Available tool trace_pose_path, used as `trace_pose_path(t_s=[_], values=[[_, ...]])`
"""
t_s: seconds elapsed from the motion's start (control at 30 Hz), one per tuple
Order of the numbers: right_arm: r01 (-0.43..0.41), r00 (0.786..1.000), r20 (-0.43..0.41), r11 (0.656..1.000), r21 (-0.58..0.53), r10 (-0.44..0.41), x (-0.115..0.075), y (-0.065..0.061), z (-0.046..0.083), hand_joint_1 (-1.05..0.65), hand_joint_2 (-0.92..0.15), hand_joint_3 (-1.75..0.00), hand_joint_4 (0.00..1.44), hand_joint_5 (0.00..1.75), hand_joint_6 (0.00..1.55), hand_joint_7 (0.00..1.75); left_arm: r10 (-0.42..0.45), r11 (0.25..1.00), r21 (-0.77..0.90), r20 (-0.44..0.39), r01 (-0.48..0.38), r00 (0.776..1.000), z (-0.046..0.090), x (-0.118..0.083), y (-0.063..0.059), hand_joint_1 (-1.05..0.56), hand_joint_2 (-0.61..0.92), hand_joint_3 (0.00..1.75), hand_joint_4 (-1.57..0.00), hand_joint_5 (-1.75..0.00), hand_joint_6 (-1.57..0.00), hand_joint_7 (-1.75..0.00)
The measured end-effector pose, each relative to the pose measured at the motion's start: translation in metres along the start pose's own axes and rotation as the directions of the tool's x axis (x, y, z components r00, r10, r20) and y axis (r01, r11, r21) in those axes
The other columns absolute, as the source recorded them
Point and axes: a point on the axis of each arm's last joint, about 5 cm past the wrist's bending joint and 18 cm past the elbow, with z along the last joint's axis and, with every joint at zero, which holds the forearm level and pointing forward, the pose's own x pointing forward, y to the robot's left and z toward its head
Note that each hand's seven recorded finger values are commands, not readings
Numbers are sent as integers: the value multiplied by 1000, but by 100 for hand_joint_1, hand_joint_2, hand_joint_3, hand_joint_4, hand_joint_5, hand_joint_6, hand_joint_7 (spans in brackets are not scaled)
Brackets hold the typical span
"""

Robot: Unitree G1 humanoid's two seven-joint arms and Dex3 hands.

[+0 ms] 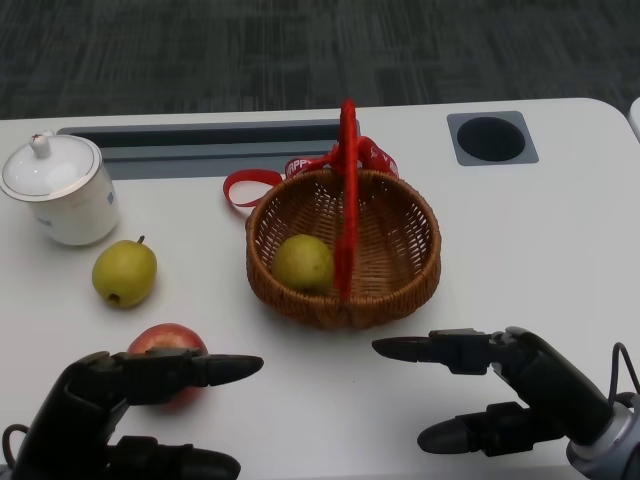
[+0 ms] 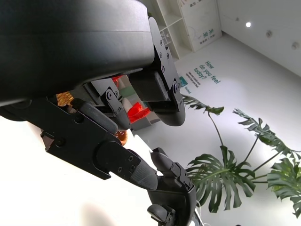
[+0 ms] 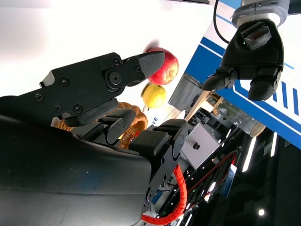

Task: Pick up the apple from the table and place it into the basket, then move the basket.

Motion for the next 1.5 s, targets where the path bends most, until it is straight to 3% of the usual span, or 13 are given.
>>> trace_pose_path(t_s=[0.53,0.63,0.7,0.8,0.9,1.27,1.5], values=[[5,1000,2,1000,-1,-5,0,0,0,-42,-81,0,70,0,63,0,-2,1000,15,6,2,1000,1,0,0,-44,72,0,-97,0,-91,0],[8,1000,4,1000,-2,-8,0,0,0,-43,-81,0,70,0,63,0,-1,998,68,5,1,1000,2,0,2,-52,73,0,-88,0,-82,0],[9,1000,4,1000,-2,-9,0,0,0,-43,-82,0,70,0,63,0,0,989,149,2,-1,1000,5,0,5,-61,74,1,-74,0,-69,0],[9,1000,3,1000,-2,-9,0,1,0,-44,-82,0,71,0,63,0,-8,954,300,-42,20,999,8,-2,13,-73,73,0,-48,0,-48,0],[10,1000,2,1000,-1,-10,0,1,0,-44,-82,0,71,0,63,0,-11,908,415,-93,49,996,10,-3,21,-79,71,0,-37,0,-40,0],[4,1000,3,1000,1,-4,0,1,0,-45,-83,0,72,0,64,0,14,829,547,-223,114,975,-1,-3,33,-86,75,1,-38,-1,-38,-1],[6,1000,4,1000,2,-6,0,2,0,-46,-83,0,73,0,65,0,42,833,529,-356,164,934,-22,-5,33,-84,74,0,-38,-1,-35,0]])
